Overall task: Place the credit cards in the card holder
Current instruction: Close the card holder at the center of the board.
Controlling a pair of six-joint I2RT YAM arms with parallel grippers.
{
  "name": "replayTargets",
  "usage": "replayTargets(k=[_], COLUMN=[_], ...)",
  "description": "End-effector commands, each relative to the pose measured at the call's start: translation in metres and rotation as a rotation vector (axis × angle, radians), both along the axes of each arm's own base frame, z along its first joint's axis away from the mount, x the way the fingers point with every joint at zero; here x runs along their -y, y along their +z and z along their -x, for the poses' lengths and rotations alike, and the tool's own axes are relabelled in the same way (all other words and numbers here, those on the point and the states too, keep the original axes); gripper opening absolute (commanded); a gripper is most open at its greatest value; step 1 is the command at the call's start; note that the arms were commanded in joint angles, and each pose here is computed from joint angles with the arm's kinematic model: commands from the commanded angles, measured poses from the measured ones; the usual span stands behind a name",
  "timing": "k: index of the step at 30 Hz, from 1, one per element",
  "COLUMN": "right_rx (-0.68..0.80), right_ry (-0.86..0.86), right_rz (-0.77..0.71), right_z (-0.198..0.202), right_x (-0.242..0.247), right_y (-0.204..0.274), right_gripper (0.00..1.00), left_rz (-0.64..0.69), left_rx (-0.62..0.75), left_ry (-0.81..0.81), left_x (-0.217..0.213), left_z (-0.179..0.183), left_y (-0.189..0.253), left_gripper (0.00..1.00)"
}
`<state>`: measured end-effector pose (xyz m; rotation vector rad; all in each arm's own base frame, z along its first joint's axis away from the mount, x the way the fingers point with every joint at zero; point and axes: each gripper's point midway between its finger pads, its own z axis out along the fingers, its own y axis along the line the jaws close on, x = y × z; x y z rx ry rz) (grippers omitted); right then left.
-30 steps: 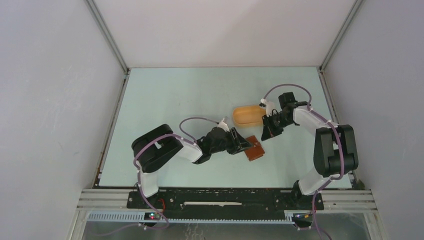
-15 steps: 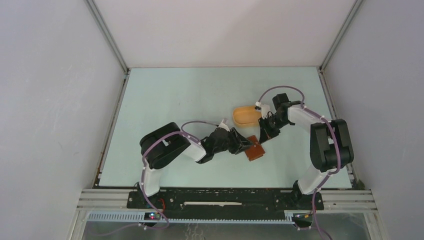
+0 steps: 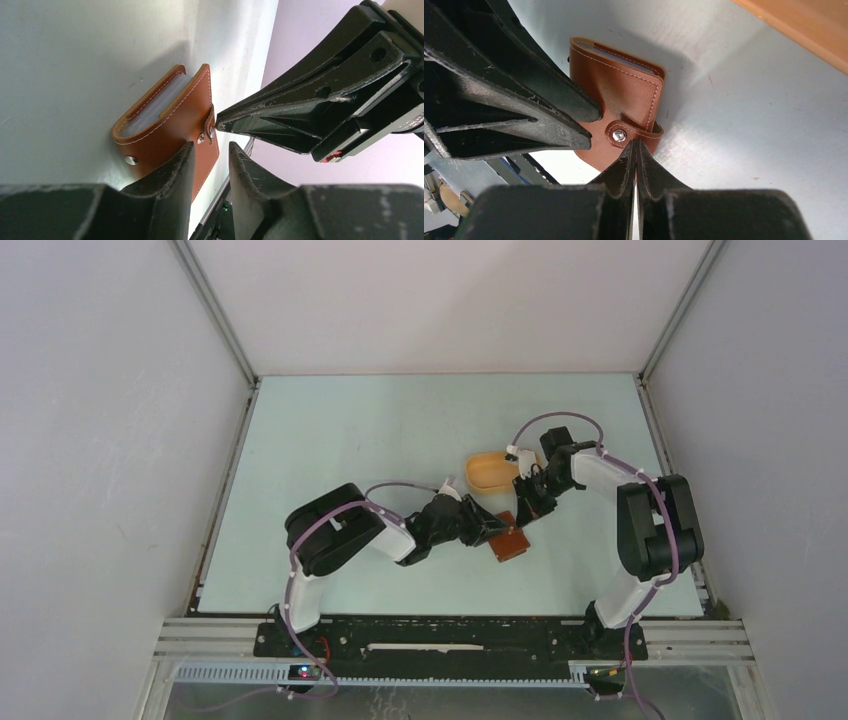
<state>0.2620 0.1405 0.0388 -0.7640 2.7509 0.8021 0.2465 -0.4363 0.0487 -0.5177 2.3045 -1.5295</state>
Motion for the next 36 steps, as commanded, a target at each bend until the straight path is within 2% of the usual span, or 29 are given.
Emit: replayTargets(k=[1, 7, 16, 23, 36], right_rx=[0.006, 0.005, 0.041, 0.016, 0.040], right_ry=[0.006, 0.007, -0.001, -0.005, -0.026], right_rz=[0.004, 0.007, -0.034, -0.021, -0.058], right_z=[-0.005, -0.005, -0.009, -0.008, -0.012], right_x=[-0.004, -0.004, -0.007, -0.005, -0.003], right_y=[0.004, 0.004, 0.019, 0.012, 0.023], right_gripper=[0.08, 0.08, 0.09, 0.09, 0.10], left_rz=[0.026, 0.030, 0.022, 0.014, -0.002], left_rx=[0.010, -0.005, 0.014, -0.001, 0.002], left_ry=[0.025, 0.021, 0.035, 0.032, 0.017], left_x=[0.007, 0.011, 0.010, 0.015, 0.020], left_z=[-0.011, -0.011, -0.013, -0.015, -0.014], left_y=[0.008, 0.006, 0.009, 0.003, -0.003], left_gripper=[0.35, 0.33, 0.35, 0.34, 0.27])
